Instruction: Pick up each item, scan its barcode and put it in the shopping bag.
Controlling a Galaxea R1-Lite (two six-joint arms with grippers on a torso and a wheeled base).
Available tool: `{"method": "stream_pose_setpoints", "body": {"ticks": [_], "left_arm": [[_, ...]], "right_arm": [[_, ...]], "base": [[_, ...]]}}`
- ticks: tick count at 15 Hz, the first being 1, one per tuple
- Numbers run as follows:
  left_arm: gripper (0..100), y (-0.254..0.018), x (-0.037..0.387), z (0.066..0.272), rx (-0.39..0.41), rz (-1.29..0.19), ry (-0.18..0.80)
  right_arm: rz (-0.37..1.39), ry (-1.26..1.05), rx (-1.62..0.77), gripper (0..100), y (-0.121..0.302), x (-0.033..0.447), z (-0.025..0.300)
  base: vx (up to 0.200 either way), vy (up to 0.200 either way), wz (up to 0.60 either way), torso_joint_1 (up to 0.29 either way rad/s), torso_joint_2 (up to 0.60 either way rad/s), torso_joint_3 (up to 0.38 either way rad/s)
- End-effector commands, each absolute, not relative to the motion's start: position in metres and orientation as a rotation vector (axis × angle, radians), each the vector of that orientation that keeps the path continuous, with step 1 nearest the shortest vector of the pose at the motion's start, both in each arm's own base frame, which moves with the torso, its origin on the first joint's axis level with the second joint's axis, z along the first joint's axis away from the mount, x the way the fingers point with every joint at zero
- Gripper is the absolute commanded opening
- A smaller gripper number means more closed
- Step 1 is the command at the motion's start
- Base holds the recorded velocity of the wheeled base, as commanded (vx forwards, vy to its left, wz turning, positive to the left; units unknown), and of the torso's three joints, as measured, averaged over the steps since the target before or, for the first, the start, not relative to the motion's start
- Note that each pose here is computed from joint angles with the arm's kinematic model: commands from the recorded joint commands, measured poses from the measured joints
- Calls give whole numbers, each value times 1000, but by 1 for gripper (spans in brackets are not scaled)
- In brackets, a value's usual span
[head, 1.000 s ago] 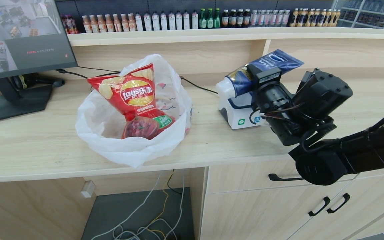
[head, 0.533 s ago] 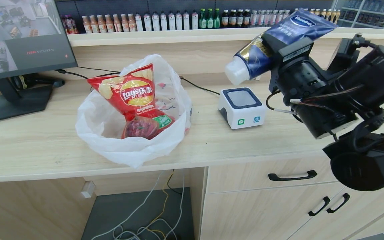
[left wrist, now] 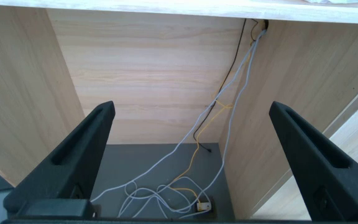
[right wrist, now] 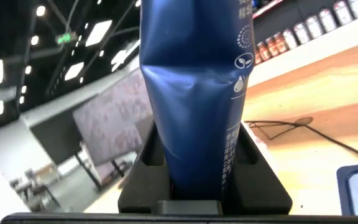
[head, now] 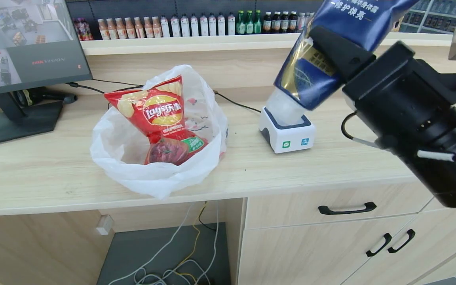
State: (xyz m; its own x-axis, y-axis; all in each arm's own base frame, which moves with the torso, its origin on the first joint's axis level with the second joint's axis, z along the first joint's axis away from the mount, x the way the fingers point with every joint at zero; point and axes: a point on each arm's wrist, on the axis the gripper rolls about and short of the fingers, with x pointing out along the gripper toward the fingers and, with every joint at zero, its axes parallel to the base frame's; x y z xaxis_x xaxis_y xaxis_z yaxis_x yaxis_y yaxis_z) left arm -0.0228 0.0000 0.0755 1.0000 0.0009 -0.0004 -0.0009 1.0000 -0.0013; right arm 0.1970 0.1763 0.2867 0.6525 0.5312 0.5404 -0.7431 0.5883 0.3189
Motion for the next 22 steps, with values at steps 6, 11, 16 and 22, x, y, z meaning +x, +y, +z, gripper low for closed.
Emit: {"method": "stream_pose_setpoints", "body": {"ticks": [6, 11, 16, 22], "left_arm": [[100, 0, -23, 75, 2, 0, 0], [100, 0, -23, 75, 2, 0, 0], [100, 0, -23, 75, 0, 2, 0], [100, 0, -23, 75, 0, 2, 0]], "right_arm": [[717, -467, -2, 0, 153, 177, 241], [618, -410, -80, 0, 136, 184, 215], [593, -431, -68, 0, 132, 186, 219], [575, -416, -50, 0, 128, 190, 218]], "base": [[0, 0, 0, 0, 0, 0], [0, 0, 0, 0, 0, 0], [0, 0, 0, 0, 0, 0], [0, 100, 0, 1, 1, 1]]}}
